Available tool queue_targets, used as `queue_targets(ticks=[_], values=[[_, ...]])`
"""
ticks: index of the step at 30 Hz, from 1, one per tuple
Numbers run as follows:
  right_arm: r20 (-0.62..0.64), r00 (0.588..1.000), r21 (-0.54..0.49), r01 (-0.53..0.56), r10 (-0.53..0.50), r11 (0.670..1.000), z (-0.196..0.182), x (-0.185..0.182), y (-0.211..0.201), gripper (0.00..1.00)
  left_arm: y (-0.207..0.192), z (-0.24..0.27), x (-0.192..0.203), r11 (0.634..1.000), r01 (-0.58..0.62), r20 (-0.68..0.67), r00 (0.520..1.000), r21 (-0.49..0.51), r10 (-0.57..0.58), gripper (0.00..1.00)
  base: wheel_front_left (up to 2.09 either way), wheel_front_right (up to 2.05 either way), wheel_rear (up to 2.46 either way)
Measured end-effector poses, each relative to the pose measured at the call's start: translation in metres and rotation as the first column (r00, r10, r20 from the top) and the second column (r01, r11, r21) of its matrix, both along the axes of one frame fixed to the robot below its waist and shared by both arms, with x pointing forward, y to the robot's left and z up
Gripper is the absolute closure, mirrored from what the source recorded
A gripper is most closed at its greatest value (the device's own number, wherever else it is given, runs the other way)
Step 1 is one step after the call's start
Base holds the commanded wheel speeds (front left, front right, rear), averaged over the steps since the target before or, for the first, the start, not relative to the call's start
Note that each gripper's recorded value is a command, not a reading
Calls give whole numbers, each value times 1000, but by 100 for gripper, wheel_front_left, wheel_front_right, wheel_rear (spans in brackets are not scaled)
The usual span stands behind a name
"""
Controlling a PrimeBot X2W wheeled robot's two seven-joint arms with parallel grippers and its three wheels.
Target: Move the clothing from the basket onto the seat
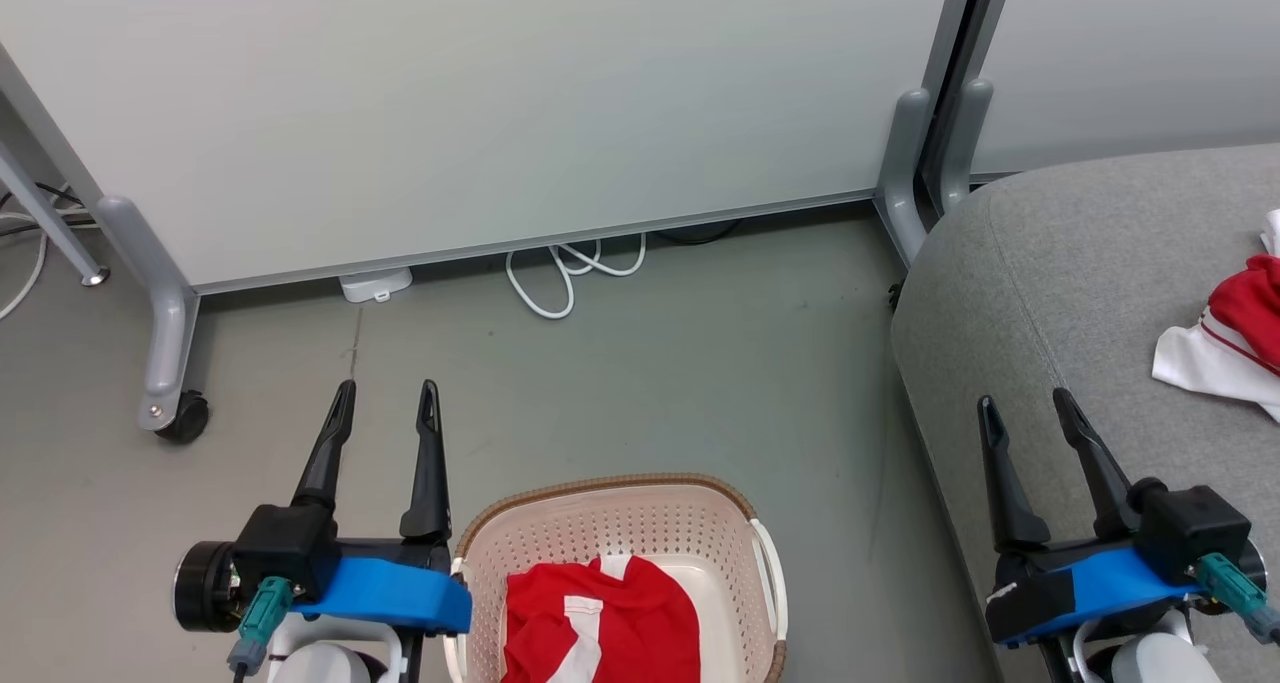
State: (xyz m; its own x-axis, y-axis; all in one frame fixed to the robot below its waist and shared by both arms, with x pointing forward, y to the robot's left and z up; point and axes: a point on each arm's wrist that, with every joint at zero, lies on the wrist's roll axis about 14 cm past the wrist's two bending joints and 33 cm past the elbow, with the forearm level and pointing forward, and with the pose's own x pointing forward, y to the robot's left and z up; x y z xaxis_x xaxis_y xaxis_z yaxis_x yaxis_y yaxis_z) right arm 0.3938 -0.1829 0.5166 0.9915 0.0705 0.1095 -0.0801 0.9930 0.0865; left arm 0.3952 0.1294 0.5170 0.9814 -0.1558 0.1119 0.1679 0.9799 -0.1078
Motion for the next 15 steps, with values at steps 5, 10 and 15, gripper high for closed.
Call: queue_targets(ticks=[5,10,15], values=[[-8,1000,11,0,0,1000,-3,-6,2,0,8,-4,-8,1000,-29,-13,1000,-11,29,0,0,0,0],[-15,1000,17,-5,5,1000,-6,-8,5,0,14,-7,-13,999,-50,-24,998,-12,50,0,0,0,0],[-16,1000,19,-9,9,1000,-6,-7,7,0,17,-9,-15,998,-62,-31,998,-12,61,0,0,0,0]])
